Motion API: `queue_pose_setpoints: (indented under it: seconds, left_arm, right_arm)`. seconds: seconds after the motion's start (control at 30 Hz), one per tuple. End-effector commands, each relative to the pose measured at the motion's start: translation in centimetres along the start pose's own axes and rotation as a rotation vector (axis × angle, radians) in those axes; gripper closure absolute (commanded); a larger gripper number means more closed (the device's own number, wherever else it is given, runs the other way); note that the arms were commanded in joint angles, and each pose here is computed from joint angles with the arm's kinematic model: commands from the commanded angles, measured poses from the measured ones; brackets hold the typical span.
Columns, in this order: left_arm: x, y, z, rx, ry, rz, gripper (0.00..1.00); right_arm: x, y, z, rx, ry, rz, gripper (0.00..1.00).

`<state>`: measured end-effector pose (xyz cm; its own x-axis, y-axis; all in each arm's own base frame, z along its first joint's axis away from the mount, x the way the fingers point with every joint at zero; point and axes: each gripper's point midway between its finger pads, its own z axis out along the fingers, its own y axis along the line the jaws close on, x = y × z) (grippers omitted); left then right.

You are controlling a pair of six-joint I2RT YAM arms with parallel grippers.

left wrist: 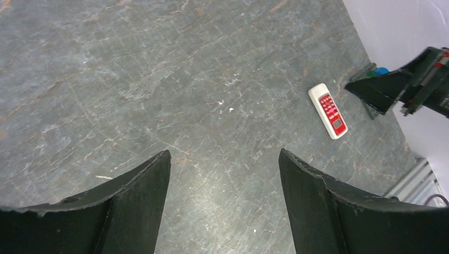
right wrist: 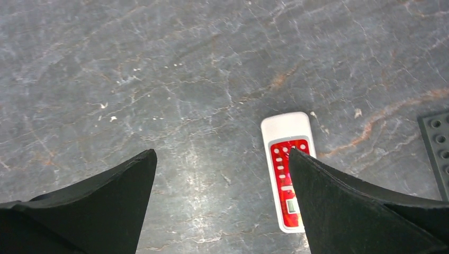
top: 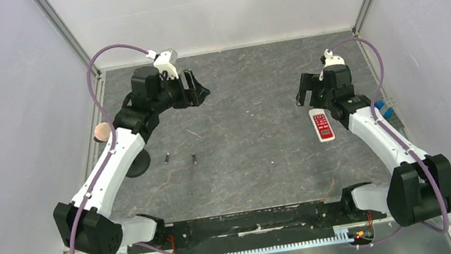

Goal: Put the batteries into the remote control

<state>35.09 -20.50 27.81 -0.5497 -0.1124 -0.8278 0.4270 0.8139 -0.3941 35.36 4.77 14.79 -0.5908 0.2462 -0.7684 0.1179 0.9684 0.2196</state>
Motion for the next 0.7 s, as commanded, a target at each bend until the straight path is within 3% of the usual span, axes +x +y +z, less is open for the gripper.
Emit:
queue_pose_setpoints:
  seconds: [0.0, 0.17, 0.4, 0.67]
  left_arm:
    - [-2.0, 0.2, -1.8, -0.059, -0.105, -0.017, 0.19]
    - [-1.3, 1.0, -2.4, -0.093, -0.111, -0.012, 0.19]
    - [3.3, -1.8, -0.9, 0.076, -0.017, -0.065, 0.19]
    - [7.1, -3.2, 1.5, 0.104, 0.095, -0.062, 0.2]
  right_arm:
    - [-4.6, 2.8, -1.7, -0.105, -0.132, -0.001, 0.02]
    - [-4.7, 0.3, -1.5, 0.031, -0.146, -0.008, 0.02]
    - [2.2, -6.0, -0.1, 0.337, 0.06, -0.044, 0.02]
    - [8.9, -7.1, 2.1, 0.322, 0.253, -0.121, 0.02]
